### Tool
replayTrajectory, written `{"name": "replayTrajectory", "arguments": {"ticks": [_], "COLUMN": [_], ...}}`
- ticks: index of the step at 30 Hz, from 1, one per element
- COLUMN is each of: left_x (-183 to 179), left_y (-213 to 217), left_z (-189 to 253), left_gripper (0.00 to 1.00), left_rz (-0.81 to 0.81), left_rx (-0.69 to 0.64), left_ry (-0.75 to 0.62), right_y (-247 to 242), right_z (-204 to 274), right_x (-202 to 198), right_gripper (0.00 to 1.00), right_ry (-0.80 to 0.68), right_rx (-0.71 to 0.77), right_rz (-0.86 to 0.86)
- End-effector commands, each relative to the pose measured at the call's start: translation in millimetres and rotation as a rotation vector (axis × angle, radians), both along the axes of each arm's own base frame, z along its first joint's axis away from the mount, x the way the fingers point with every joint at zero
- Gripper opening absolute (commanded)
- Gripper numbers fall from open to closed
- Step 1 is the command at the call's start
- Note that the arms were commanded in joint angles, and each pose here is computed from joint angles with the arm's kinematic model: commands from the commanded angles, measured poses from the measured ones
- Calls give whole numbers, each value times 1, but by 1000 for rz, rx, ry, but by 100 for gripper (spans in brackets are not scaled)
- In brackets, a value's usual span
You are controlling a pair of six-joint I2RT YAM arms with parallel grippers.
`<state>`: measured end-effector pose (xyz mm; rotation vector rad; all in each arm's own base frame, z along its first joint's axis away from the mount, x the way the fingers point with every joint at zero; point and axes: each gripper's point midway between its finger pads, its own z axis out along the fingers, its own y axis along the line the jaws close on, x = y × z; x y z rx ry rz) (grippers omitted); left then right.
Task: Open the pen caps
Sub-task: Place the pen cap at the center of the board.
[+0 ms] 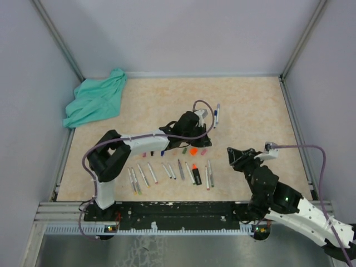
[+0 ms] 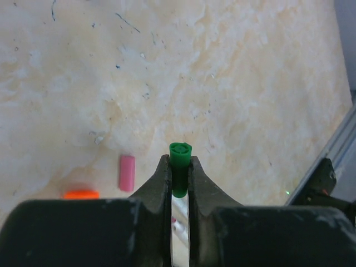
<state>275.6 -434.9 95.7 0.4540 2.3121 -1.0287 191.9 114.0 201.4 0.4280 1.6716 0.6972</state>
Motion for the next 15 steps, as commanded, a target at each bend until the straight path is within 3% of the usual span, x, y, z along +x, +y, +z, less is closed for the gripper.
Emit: {"name": "replayTrajectory", "arguments": {"ticks": [1, 8, 15], "left_x": [14, 21, 25], "left_y": [-5, -25, -18], "left_z": [-30, -54, -69], "left_gripper": [11, 18, 29], "left_rz": [95, 111, 141], "left_rx": [142, 269, 355], "left_ry": [7, -5, -26], "right_y": [-34, -48, -48], "right_z": [13, 11, 9], "right_x": [3, -3, -4], "right_gripper": [30, 30, 30], "right_ry": [-20, -28, -16], "right_rx": [77, 100, 96], "right_rz": [-156, -182, -172]}}
